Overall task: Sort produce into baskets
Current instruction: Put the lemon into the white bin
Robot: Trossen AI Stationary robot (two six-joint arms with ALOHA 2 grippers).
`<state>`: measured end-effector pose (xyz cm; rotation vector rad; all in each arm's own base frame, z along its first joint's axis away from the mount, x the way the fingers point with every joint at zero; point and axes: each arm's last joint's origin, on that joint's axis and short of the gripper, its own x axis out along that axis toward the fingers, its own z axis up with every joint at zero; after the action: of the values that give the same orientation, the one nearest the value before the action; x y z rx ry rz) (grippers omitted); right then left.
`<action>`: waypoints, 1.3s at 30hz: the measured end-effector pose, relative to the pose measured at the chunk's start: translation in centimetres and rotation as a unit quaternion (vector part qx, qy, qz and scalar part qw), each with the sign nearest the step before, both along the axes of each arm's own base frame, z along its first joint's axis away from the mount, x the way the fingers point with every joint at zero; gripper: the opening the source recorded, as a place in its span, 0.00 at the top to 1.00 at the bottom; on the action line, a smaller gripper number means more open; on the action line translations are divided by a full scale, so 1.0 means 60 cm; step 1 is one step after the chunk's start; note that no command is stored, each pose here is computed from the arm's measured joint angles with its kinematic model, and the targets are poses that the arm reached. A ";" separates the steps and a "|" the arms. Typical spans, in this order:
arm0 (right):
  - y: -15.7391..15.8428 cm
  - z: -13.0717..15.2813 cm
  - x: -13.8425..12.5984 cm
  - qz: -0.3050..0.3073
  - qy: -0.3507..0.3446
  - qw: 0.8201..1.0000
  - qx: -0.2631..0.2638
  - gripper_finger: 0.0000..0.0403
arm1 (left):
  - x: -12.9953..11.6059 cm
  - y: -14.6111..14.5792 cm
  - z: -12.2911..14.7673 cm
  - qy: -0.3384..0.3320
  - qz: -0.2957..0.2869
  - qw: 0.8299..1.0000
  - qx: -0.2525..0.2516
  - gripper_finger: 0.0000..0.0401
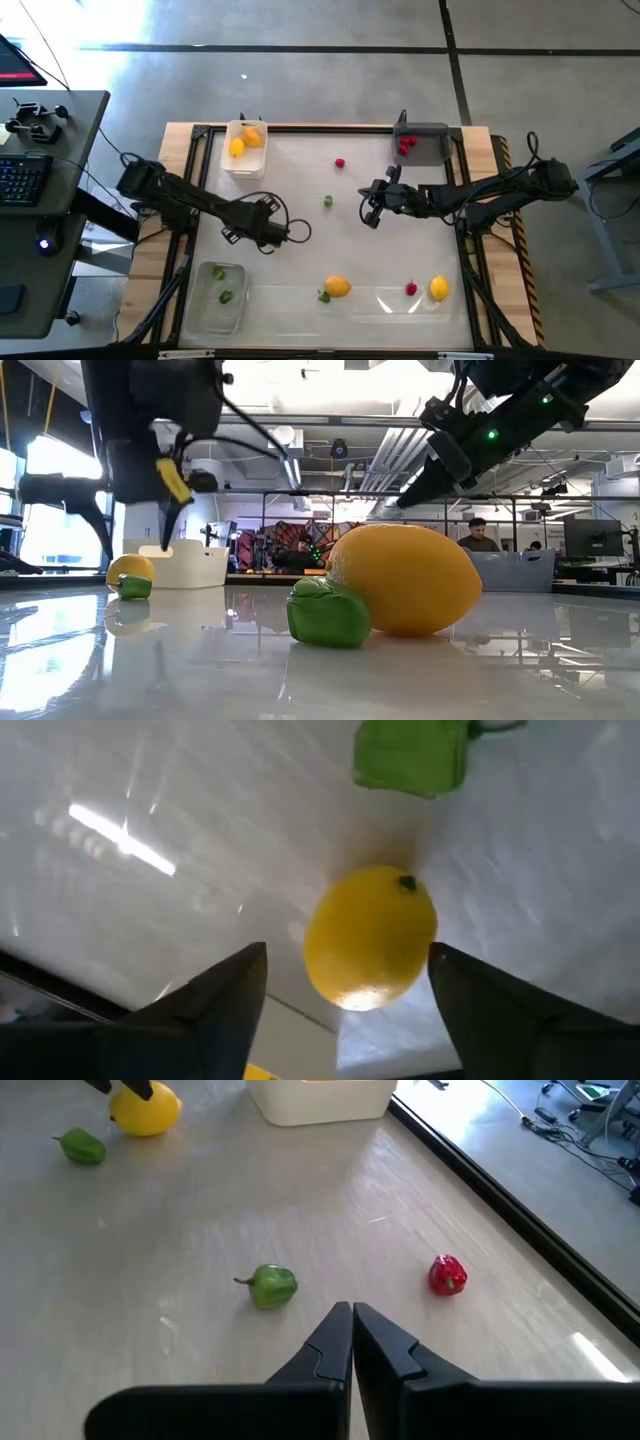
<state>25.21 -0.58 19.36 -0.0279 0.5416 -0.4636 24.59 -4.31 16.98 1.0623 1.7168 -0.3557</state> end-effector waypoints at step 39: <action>0.000 -0.006 -0.003 -0.004 0.018 1.000 0.006 0.99 | 0.031 0.071 0.042 -0.075 0.141 0.985 -0.069 0.68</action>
<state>25.01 -0.59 19.00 -0.0231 0.5795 -0.4690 26.46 -0.04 19.50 0.7164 1.6528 -0.2047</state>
